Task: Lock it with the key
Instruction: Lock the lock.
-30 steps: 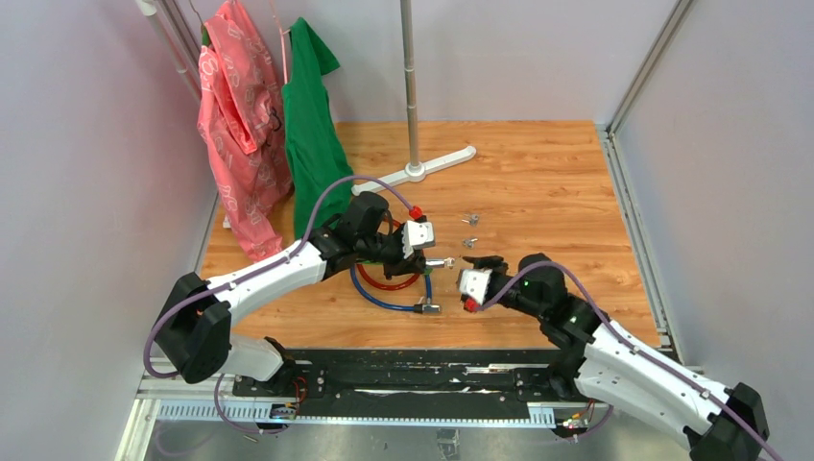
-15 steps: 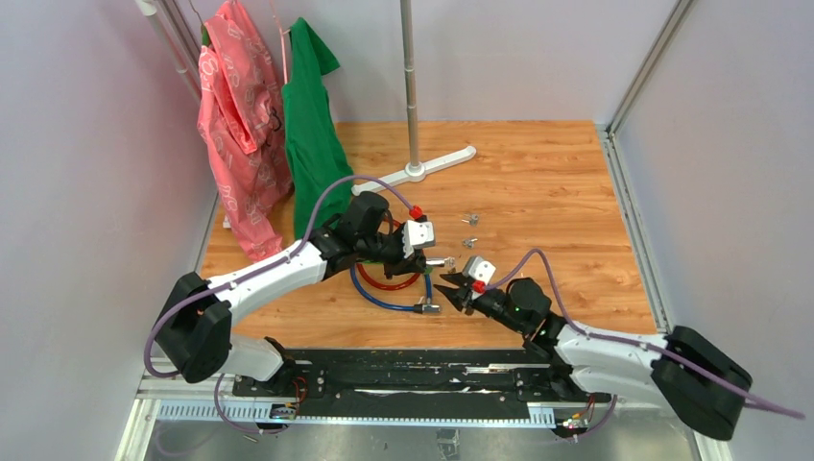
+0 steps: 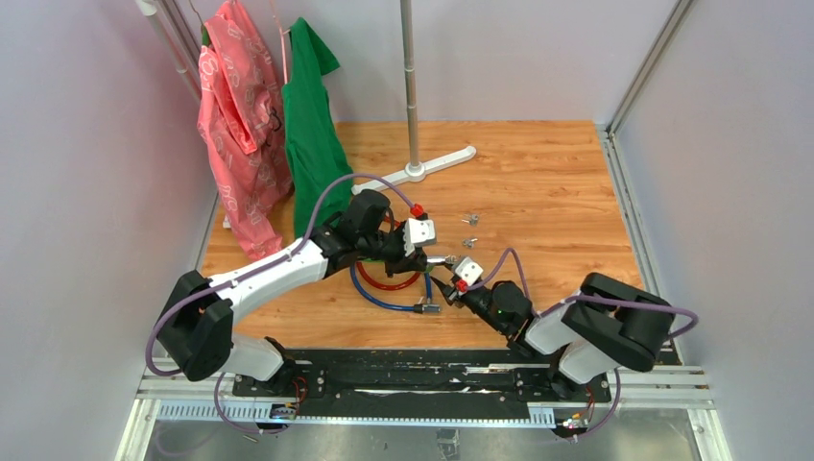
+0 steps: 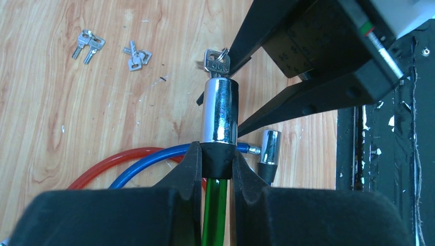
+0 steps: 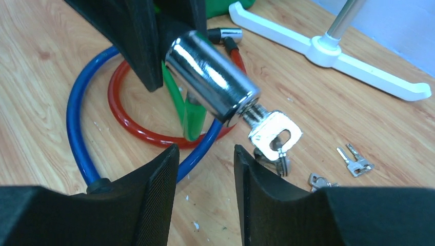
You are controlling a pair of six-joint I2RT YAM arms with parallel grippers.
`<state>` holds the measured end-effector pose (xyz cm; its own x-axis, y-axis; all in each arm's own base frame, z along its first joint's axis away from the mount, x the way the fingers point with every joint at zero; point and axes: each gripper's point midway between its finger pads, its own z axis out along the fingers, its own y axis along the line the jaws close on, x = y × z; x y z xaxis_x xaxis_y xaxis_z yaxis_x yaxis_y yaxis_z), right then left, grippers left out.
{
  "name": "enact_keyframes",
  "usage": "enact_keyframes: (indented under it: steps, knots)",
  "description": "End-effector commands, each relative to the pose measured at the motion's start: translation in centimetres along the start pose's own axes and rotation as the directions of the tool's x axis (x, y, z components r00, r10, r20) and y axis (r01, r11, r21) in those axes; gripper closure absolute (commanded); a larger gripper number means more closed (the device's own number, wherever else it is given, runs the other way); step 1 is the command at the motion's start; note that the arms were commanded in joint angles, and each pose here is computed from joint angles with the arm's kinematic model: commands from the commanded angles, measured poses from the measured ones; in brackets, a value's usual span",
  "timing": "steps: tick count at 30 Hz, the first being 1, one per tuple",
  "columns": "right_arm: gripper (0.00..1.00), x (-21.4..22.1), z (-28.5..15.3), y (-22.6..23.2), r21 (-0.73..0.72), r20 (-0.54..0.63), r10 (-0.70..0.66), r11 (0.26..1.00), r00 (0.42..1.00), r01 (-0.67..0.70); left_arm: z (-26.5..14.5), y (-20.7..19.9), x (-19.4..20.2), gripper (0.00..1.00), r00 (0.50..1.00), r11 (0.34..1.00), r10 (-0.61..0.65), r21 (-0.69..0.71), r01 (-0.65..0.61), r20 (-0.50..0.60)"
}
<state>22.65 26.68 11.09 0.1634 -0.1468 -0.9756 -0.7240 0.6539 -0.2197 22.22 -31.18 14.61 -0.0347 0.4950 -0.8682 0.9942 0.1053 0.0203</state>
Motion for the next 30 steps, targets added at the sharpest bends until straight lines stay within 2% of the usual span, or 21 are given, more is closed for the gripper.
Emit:
enact_keyframes:
  steps: [1,10,13,15,17,19,20,22,25,27,30]
  knots:
    - [0.53,-2.7,1.4,-0.1,0.022,0.116,-0.042,0.999,0.992,0.04,0.0,0.2,0.3,1.0,1.0,1.0,-0.016,0.008,0.016,-0.024]
    - [0.51,-3.9,2.6,0.1,0.009,0.152,-0.029,1.0,0.988,0.028,0.0,0.4,-0.1,1.0,1.0,1.0,-0.017,0.005,0.017,-0.011]
    - [0.59,-3.3,2.8,0.0,0.022,0.131,-0.023,1.0,0.991,0.02,0.0,0.4,-0.5,1.0,1.0,1.0,-0.025,0.005,0.025,0.002]
    - [0.6,-3.5,3.2,-0.1,0.027,0.137,-0.022,0.999,0.99,0.019,0.0,0.2,-0.6,1.0,1.0,1.0,-0.03,0.009,0.029,0.01]
    - [0.55,-3.8,3.6,-0.4,0.049,0.142,-0.007,0.999,0.99,0.0,0.0,0.2,-0.9,1.0,0.998,0.999,-0.054,0.006,0.054,0.023]
    - [0.53,-4.3,3.9,-1.1,0.09,0.153,0.024,0.995,0.988,-0.038,0.1,0.5,-1.1,1.0,0.989,0.99,-0.139,-0.009,0.14,0.04]
    - [0.55,-4.5,3.8,-1.5,0.112,0.158,0.04,0.992,0.987,-0.058,0.0,0.6,-1.3,1.0,0.98,0.981,-0.19,-0.017,0.191,0.056]
    - [0.65,-5.2,3.5,-2.3,0.144,0.177,0.065,0.985,0.982,-0.091,0.0,0.4,-1.4,1.0,0.959,0.962,-0.272,-0.005,0.274,0.074]
    - [0.92,-5.0,3.2,-2.5,0.156,0.177,0.085,0.981,0.981,-0.113,0.3,-0.5,-0.4,1.0,0.94,0.942,-0.336,0.016,0.336,0.061]
    - [1.0,-4.4,3.2,-2.3,0.153,0.159,0.094,0.981,0.983,-0.119,0.4,-0.2,-0.2,1.0,0.94,0.943,-0.333,0.004,0.334,0.074]
    - [1.0,-4.4,3.6,-1.9,0.136,0.161,0.104,0.983,0.981,-0.127,0.7,0.9,0.5,1.0,0.95,0.949,-0.305,-0.064,0.31,0.07]
